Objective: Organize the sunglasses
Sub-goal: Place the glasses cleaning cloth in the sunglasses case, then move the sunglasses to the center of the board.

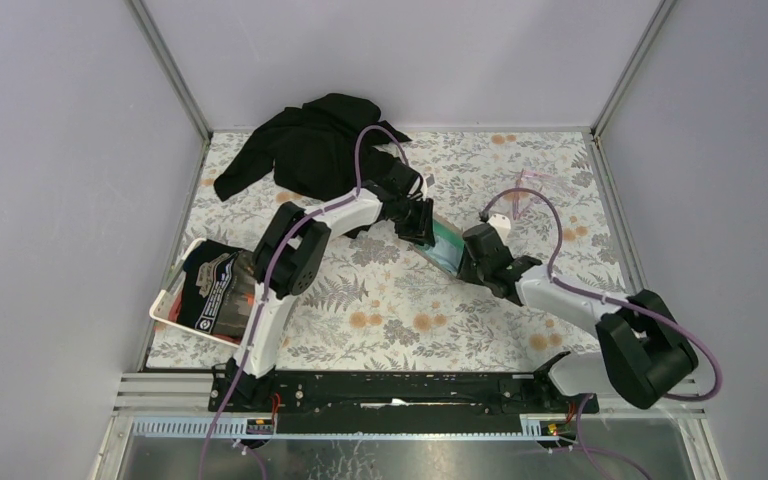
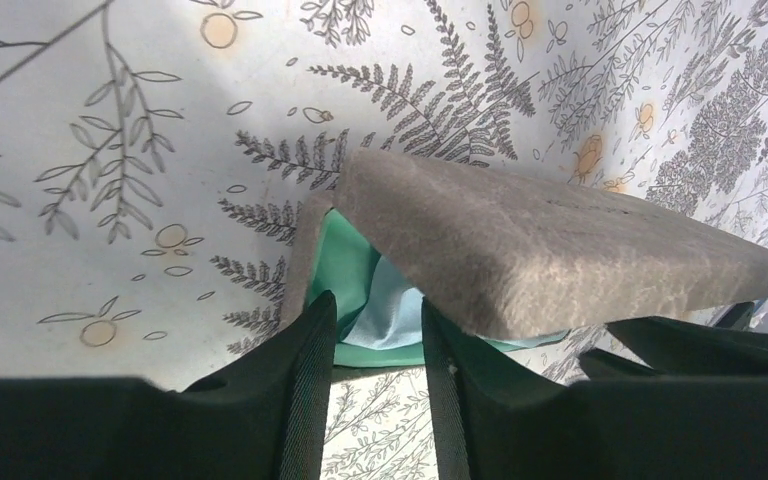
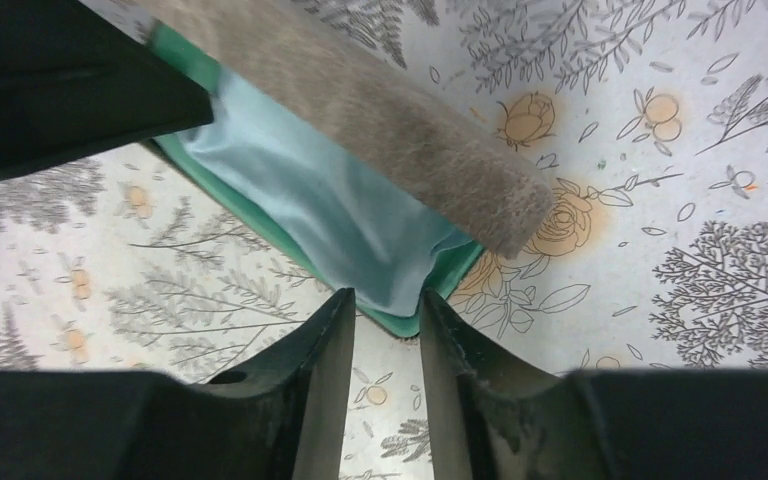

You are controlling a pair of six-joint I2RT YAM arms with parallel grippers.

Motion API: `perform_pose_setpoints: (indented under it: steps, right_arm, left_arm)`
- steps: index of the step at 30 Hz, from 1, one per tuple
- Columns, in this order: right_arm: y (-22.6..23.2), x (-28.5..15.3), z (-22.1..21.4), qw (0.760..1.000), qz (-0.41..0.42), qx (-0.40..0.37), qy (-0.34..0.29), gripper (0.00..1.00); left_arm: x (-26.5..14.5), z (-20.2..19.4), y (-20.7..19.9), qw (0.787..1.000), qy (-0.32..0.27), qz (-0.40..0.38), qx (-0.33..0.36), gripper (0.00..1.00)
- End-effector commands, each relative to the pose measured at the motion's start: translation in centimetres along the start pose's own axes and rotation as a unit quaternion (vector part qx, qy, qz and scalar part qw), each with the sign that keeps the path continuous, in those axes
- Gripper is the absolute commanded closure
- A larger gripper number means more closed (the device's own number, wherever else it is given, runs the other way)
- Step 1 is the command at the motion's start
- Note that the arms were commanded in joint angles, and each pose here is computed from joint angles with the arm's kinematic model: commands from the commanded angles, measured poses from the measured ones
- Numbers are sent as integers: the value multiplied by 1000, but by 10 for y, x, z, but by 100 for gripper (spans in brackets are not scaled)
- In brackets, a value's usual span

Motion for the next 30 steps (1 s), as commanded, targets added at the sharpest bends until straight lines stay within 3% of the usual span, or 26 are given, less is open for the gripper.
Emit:
perform_pose_setpoints:
  steps: [1, 7, 12, 19, 25, 27, 30]
  right_arm:
    - [8, -30, 43, 998, 19, 8, -55, 61]
    - [2, -60, 68, 995, 12, 10, -100, 59]
    - [-28, -81, 77, 990, -47, 8, -136, 55]
    - [-83, -83, 64, 986, -100, 56, -122, 50]
    - [-109, -71, 70, 982, -107, 115, -109, 30]
    - [-114, -61, 81, 977, -109, 137, -123, 19]
    - [-120, -37, 101, 976, -110, 143, -122, 11]
  left_arm:
    - [-26, 17, -6, 999, -36, 14, 3, 58]
    - [-52, 21, -14, 998, -64, 25, 13, 58]
    - [-76, 18, -20, 996, -85, 30, 16, 58]
    - [-109, -13, -10, 995, -100, 21, -19, 59]
    - [-132, -50, -4, 993, -104, 2, -47, 59]
    - [-138, -60, -7, 993, -100, -11, -55, 60]
    - [-145, -79, -18, 993, -95, -35, -59, 60]
Point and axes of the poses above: each gripper's point midway between its finger pads, its own x axis out along the fingers, its own y axis along the line the jaws close on, z = x × y, the point moved 2 cm from there along -x, back along the fingers, and after that the axes turned 12 degrees about -x, right-handed, at the moved point
